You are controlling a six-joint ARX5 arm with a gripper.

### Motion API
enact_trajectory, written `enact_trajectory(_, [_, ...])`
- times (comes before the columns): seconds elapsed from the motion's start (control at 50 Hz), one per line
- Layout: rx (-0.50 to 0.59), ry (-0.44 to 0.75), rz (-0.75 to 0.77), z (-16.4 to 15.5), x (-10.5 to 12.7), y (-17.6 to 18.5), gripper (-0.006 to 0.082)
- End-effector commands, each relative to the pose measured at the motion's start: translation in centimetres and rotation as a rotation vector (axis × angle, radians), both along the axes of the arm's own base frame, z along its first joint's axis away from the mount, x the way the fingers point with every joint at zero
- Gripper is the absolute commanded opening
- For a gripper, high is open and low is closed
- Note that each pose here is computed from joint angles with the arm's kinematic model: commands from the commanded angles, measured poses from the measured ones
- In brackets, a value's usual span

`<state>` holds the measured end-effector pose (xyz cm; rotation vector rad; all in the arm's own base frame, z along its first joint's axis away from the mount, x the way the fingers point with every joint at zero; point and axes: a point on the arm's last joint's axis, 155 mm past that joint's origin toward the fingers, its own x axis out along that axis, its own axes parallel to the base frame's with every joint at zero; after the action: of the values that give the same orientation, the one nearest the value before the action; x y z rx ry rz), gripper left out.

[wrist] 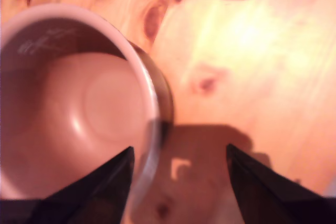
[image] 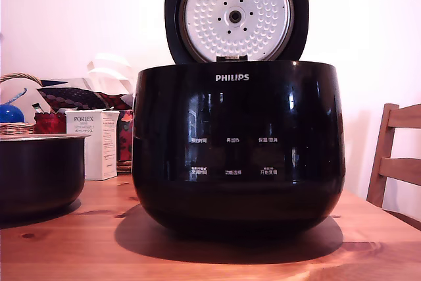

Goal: Pick up the metallic pot next to the rice cooker

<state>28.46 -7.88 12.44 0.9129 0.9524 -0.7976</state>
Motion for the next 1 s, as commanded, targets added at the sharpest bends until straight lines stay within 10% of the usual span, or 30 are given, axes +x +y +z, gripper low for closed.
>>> enact_trajectory(0.0, [0.009,0.01,-0.019,-0.9,0.6,-0.2,0.0512])
enact_trajectory(0.46, [0.066,0.108,-0.026,-5.8,2.4,0.3,0.0471])
enact_trajectory(0.98, [0.072,0.09,-0.021,-5.8,3.0,0.6,0.0158])
